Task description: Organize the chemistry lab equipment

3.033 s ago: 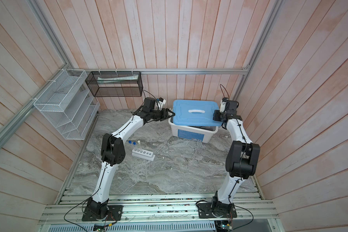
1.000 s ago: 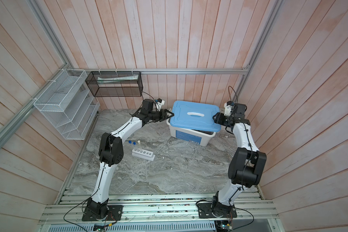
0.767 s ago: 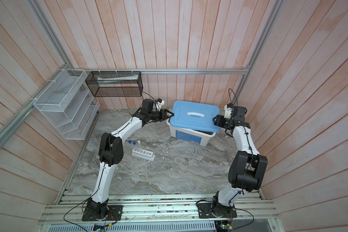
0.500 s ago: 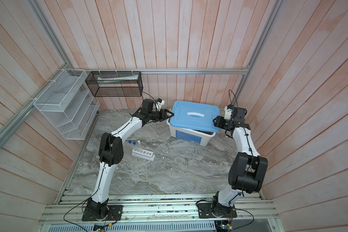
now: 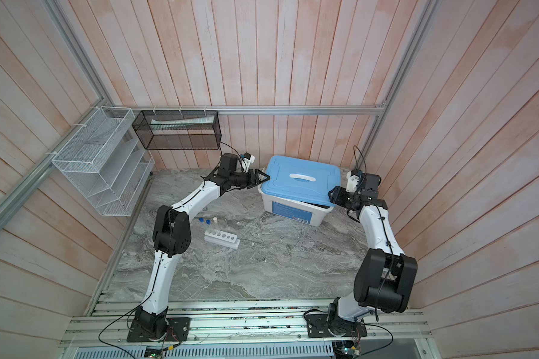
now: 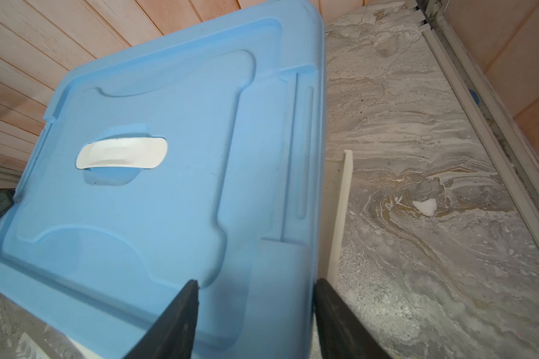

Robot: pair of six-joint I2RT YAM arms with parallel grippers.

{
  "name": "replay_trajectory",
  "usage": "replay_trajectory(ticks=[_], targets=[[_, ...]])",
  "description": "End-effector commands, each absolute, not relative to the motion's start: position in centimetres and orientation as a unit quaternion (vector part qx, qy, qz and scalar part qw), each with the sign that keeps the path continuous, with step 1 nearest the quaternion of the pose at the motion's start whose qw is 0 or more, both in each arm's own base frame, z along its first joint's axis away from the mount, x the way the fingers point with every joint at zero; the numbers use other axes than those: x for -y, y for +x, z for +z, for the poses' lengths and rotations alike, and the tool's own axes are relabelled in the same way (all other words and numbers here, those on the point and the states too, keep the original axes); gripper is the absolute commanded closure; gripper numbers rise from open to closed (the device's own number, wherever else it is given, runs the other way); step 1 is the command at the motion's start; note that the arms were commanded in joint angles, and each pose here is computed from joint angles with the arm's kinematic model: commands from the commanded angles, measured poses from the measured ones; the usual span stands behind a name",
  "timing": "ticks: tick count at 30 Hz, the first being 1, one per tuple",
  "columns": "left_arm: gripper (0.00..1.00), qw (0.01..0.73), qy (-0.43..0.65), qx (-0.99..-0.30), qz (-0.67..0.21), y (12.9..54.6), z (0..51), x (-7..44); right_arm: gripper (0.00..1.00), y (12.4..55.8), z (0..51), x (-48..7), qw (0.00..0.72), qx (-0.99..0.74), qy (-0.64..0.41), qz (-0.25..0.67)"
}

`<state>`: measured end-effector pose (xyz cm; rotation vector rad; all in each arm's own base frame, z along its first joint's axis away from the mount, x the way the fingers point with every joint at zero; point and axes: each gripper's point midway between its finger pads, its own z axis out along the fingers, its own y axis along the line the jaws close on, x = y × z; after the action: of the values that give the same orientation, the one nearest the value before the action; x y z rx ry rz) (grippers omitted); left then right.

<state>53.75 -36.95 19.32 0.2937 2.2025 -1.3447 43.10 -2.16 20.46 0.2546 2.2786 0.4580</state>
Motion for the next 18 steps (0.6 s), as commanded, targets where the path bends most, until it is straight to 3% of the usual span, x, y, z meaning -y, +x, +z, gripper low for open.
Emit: replay_trajectory(ticks=[1, 18], targets=[[0.32, 0.259, 0.112, -0.817, -0.503, 53.1, 19.2, 36.8, 0.41, 42.1, 20.3, 0.7, 0.380, -0.899, 0.099, 0.195], [0.33, 0.261, 0.112, -0.811, -0.511, 52.7, 19.3, 35.9, 0.42, 40.4, 19.4, -0.7, 0.355, -0.916, 0.090, 0.163]])
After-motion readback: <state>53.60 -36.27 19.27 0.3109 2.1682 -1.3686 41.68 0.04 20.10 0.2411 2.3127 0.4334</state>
